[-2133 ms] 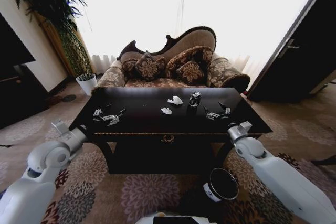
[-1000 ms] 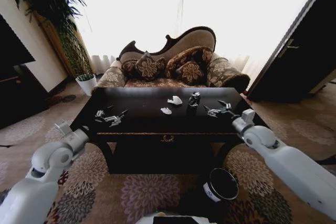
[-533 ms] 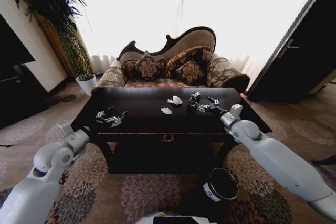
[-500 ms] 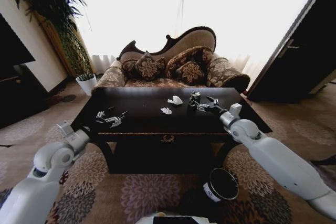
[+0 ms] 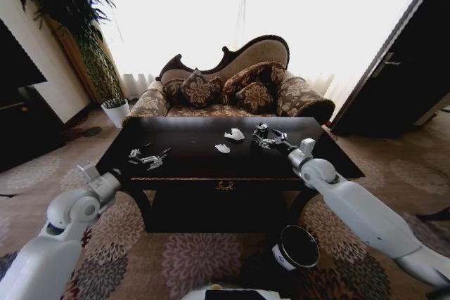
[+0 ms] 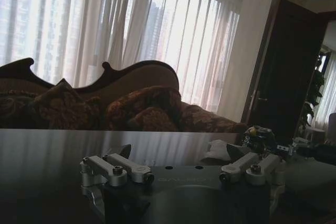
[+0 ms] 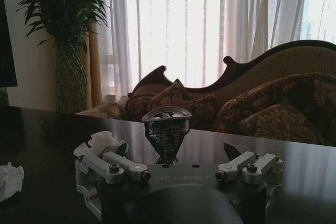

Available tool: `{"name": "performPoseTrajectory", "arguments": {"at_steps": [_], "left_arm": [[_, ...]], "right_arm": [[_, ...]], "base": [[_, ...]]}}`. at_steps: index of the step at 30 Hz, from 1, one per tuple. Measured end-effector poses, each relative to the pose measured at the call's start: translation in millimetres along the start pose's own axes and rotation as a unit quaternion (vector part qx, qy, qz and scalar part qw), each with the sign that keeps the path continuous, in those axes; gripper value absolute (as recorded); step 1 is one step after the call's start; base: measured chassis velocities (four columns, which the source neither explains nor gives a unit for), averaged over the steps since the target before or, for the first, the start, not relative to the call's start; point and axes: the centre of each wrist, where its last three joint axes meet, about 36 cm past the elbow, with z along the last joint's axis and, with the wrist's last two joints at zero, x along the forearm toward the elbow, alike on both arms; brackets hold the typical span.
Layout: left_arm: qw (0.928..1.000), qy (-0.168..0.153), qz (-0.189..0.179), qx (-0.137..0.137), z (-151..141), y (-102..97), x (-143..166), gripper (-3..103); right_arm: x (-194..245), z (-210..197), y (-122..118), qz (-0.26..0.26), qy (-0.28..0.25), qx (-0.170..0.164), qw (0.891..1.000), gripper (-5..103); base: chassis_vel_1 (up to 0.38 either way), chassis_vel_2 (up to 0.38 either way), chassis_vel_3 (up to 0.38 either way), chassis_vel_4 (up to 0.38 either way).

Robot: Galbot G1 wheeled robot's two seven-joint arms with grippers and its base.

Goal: Move to the front of the table and place the trash on the table into the trash bin.

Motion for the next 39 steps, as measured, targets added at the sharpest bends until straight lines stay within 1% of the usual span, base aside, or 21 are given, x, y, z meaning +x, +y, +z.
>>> {"name": "performPoseTrajectory", "arguments": {"at_steps": [5, 11, 12, 13, 14, 16, 17, 20, 22, 23, 25, 28, 29, 33, 35, 38, 39], "left_arm": [[1.0, -0.001, 0.0, -0.003, -2, 2.9, -1, 100], [1.0, 0.0, 0.0, 0.0, 1, 4.8, -4, 100], [1.0, 0.0, -0.001, 0.001, 1, 5.2, -5, 100], [1.0, 0.0, -0.001, 0.001, 1, 5.5, -5, 100], [1.0, 0.0, -0.001, 0.001, 1, 5.5, -5, 100], [1.0, -0.001, -0.002, 0.0, 1, 5.9, -5, 100], [1.0, -0.001, -0.002, 0.0, 1, 5.9, -5, 100], [1.0, 0.0, -0.002, -0.002, 1, 6.5, -5, 100], [1.0, 0.0, -0.002, -0.002, 0, 6.6, -4, 100], [1.0, 0.0, -0.002, -0.002, 0, 6.5, -4, 100], [1.0, -0.001, -0.001, -0.003, 0, 6.4, -4, 100], [1.0, -0.002, -0.002, -0.004, -1, 6.8, -4, 100], [1.0, -0.002, -0.002, -0.004, -1, 6.8, -4, 100], [1.0, -0.005, -0.003, -0.005, 0, 6.6, -4, 100], [1.0, -0.006, -0.003, -0.005, 0, 6.5, -4, 100], [1.0, -0.007, -0.003, -0.005, 0, 5.9, -4, 100], [1.0, -0.008, -0.002, -0.005, -1, 5.7, -4, 100]], "right_arm": [[-6, 4, -2, 0.003, 0.001, 0.0, 1.0, 100], [-16, 6, 6, -0.004, 0.0, -0.006, 1.0, 100], [-18, 7, 9, -0.003, 0.001, -0.008, 1.0, 102], [-18, 8, 10, -0.004, 0.001, -0.008, 1.0, 99], [-18, 8, 10, -0.004, 0.001, -0.008, 1.0, 99], [-19, 10, 11, -0.004, -0.001, -0.009, 1.0, 89], [-19, 10, 11, -0.004, -0.001, -0.009, 1.0, 89], [-19, 11, 10, -0.003, -0.001, -0.009, 1.0, 72], [-19, 11, 10, -0.003, -0.001, -0.009, 1.0, 72], [-19, 11, 9, -0.002, -0.001, -0.009, 1.0, 61], [-19, 11, 8, -0.001, -0.002, -0.01, 1.0, 61], [-16, 11, 6, 0.003, -0.003, -0.01, 1.0, 45], [-16, 11, 6, 0.003, -0.003, -0.01, 1.0, 45], [-8, 11, 7, 0.002, -0.006, -0.012, 1.0, 24], [-7, 11, 8, 0.002, -0.006, -0.012, 1.0, 24], [0, 10, 7, 0.003, -0.009, -0.01, 1.0, 8], [2, 10, 7, 0.004, -0.01, -0.01, 1.0, 8]], "base": [[0.0, 0.0, 0.0, 0.0], [0.0, 0.0, 0.0, 0.0], [0.0, 0.0, 0.0, 0.0], [0.0, 0.0, 0.0, 0.0], [0.0, 0.0, 0.0, 0.0], [0.0, 0.0, 0.0, 0.0], [0.0, 0.0, 0.0, 0.0], [0.0, 0.0, 0.0, 0.0], [0.0, 0.0, 0.0, 0.0], [0.0, 0.0, 0.0, 0.0], [0.0, 0.0, 0.0, 0.0], [0.0, 0.0, 0.0, 0.0], [0.0, 0.0, 0.0, 0.0], [0.0, 0.0, 0.0, 0.0], [0.0, 0.0, 0.0, 0.0], [0.0, 0.0, 0.0, 0.0], [0.0, 0.0, 0.0, 0.0]]}}
